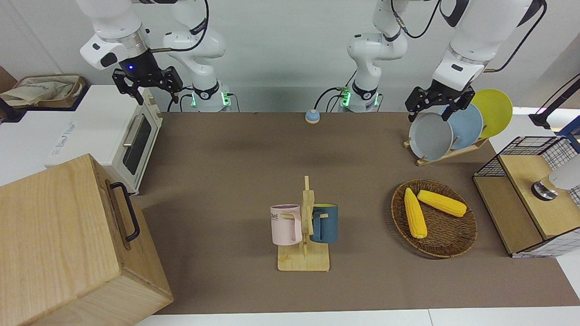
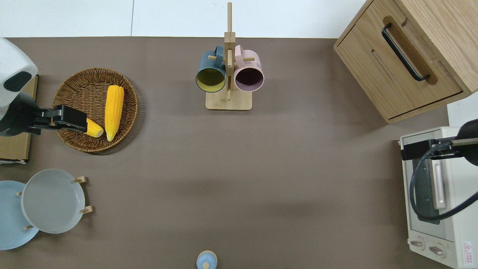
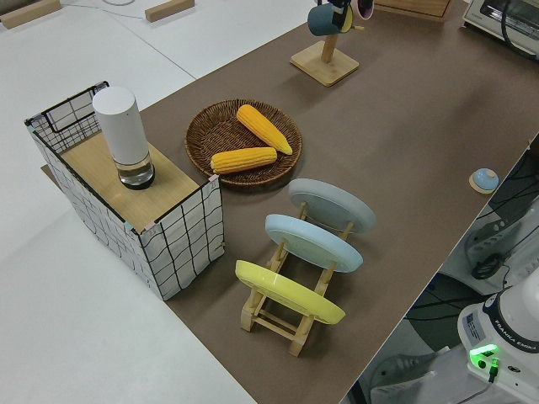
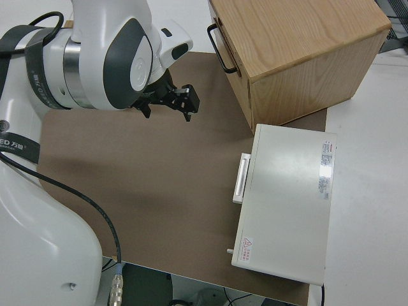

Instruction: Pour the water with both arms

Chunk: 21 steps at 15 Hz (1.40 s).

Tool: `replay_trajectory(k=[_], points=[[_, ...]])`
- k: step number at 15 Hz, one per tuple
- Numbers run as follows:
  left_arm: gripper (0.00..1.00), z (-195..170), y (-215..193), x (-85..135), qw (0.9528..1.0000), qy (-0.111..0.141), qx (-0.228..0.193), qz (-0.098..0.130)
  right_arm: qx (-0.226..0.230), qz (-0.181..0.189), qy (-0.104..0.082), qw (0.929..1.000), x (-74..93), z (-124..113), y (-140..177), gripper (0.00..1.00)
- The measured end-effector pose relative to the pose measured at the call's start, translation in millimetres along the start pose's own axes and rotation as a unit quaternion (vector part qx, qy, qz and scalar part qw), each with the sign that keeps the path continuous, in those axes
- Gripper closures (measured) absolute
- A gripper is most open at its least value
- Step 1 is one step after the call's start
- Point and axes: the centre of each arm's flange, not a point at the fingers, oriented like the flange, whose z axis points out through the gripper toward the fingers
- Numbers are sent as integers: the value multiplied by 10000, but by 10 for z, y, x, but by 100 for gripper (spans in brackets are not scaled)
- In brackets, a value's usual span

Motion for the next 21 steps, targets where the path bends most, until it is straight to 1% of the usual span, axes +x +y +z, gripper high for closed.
replay_trajectory(k=[1, 6, 7, 10, 11, 13, 15, 17, 19, 20, 21], points=[[0, 1, 42, -4, 10000, -1, -1, 39, 0, 0, -2, 10000, 1, 2, 0, 0], [0, 0, -8, 1, 10000, 3, 43, -2, -2, -21, -2, 10000, 1, 2, -21, 0], [0, 1, -34, 3, 10000, 4, 50, -25, 22, -31, 15, 10000, 5, -1, -35, 0], [0, 0, -142, 12, 9999, 4, 58, -119, 91, -54, 165, 9998, 43, -19, -69, 0], [0, 1, -175, 14, 9999, 4, 60, -149, 106, -66, 153, 9998, 56, 4, -83, 0], [0, 1, -249, 18, 9998, 4, 66, -188, 136, -176, 74, 9997, 102, 104, -201, 0], [0, 4, -355, 23, 9999, -1, 74, -88, 141, -360, 65, 9992, 188, 239, -406, 1], [0, 17, -587, 32, 10000, -16, 87, -3, 139, -587, 69, 9982, 294, 438, -676, 0], [0, 45, -938, 36, 9999, -40, 89, 48, 140, -746, 75, 9971, 412, 660, -939, 0], [0, 79, -1164, 35, 9999, -67, 84, 99, 149, -789, 132, 9967, 493, 787, -1096, 1], [0, 133, -1511, 23, 9998, -93, 73, 166, 166, -828, 219, 9962, 602, 977, -1349, 1]])
